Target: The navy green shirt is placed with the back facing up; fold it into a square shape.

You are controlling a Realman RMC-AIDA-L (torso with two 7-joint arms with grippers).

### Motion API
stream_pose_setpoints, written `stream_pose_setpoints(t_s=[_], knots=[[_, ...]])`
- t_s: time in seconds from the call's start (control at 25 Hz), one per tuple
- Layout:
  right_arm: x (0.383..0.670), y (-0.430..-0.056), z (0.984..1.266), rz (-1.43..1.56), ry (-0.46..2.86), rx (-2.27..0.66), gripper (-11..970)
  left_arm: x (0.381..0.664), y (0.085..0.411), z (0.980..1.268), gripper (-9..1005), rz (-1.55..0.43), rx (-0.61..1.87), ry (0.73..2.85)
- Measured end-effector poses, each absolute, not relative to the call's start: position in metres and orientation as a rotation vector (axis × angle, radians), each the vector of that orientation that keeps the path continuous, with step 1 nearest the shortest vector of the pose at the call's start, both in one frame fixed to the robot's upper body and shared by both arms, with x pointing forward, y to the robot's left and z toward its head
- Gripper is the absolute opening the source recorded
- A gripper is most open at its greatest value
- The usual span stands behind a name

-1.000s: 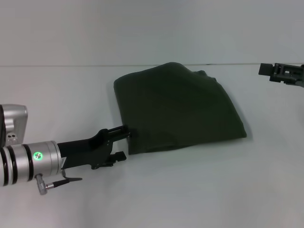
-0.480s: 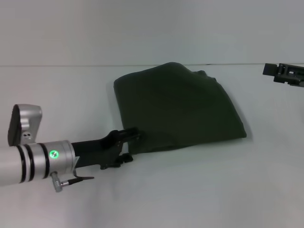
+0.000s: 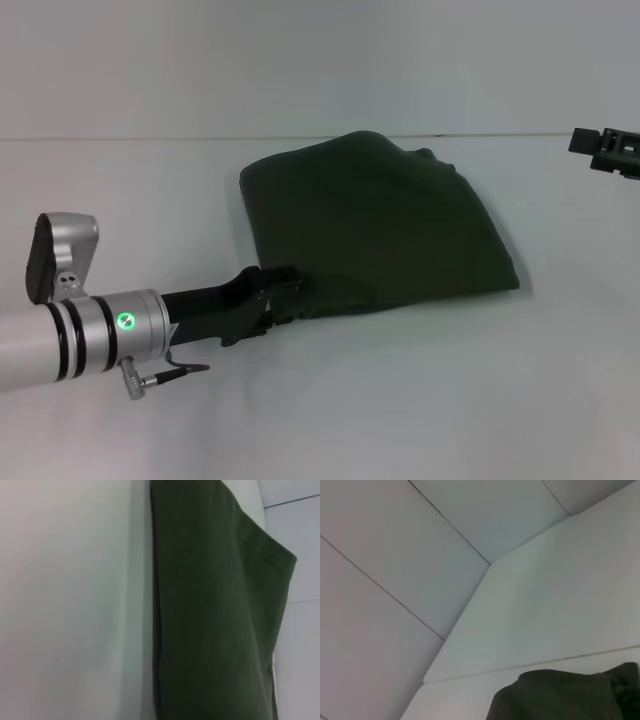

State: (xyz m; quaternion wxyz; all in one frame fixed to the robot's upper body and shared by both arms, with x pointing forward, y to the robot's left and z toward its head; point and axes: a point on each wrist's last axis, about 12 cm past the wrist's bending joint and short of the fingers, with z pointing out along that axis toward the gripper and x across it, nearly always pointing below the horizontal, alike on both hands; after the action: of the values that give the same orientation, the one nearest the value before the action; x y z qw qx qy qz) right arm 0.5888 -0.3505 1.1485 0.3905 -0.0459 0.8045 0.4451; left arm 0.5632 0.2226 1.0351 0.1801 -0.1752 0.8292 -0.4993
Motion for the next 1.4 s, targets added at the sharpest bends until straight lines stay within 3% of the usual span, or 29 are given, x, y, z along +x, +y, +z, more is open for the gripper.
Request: stream_pose_setpoints(t_s=[0.4,0.64,0.84,1.04,1.4], knots=[[0.586,-0.356,1.148,1.134,2.032,-0.092,914,0.565,0.218,1.037,475,-1.413,-0.451,2.341],[0.585,-0.357,1.148,1.134,2.033,-0.089,915,0.565,0.214,1.047,291,-1.447,-0.333,2.325],[0.585,-0.357,1.147,1.14,2.034,-0.079,915,0.561,0.217,1.066,80,-1.559,-0.182,2.255],[0.583,-0.357,1.145,1.147,2.027,-0.065,915,0.551,0.254,1.06,64,-1.512,-0.321,2.308],[0.582,-0.358,1.146,1.162,2.019,-0.059,915,0.545,0.283,1.056,109,-1.428,-0.356,2.381]])
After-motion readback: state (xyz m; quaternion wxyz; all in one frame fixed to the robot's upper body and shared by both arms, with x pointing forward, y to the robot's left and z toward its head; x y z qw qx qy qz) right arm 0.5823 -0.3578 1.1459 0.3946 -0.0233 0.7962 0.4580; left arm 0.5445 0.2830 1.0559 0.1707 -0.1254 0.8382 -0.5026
